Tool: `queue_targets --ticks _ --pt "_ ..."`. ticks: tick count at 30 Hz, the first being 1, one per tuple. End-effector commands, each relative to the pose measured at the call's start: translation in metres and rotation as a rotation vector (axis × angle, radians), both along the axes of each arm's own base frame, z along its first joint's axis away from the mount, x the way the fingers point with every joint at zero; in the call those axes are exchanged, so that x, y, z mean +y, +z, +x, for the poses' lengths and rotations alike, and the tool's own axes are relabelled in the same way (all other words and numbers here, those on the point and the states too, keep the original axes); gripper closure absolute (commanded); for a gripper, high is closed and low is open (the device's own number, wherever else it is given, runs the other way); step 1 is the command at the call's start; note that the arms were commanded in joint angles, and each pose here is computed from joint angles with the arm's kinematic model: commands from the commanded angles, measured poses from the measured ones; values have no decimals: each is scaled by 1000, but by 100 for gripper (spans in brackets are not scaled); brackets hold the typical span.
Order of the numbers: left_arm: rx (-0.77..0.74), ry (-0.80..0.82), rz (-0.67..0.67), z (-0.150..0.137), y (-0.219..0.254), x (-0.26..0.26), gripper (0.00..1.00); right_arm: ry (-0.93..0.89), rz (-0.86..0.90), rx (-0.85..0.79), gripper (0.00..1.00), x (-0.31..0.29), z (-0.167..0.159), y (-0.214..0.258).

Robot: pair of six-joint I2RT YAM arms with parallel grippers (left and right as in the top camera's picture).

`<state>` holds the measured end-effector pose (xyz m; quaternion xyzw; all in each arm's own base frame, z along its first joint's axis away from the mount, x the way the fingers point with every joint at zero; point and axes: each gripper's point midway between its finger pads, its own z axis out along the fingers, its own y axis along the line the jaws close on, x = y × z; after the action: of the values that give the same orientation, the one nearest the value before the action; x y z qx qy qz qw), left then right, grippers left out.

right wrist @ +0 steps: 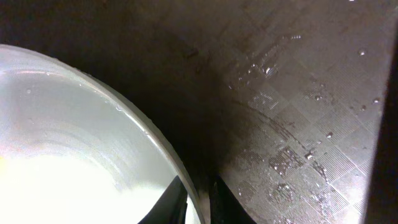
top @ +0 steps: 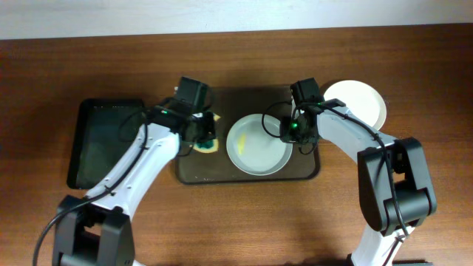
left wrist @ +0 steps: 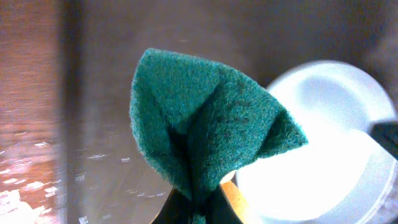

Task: Clean dirty plates on tray and stack at the side
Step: 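Scrub the pale green plate with the sponge in the left gripper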

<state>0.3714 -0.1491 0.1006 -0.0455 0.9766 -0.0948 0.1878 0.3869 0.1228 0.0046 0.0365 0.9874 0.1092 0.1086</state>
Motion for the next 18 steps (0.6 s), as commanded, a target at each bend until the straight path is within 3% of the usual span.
queue_targets --ticks 1,8,12,14,17,18 --pt "-25 -107 -45 -7 -1 -43 100 -15 -7 56 85 5 -13 -21" --pt "32 -72 -139 -9 -72 -124 100 -14 9 58 85 9 -13 -20" --pt "83 -27 -78 -9 -118 -116 100 -16 9 58 85 8 -13 -20" --pt "27 39 77 2 -132 -88 100 -16 8 59 85 8 -13 -20" --pt "-193 65 570 33 -106 -8 100 -25 -41 72 87 -1 -17 -23" --pt "-247 100 675 39 -93 9 100 -19 -44 73 89 -1 -18 -23"
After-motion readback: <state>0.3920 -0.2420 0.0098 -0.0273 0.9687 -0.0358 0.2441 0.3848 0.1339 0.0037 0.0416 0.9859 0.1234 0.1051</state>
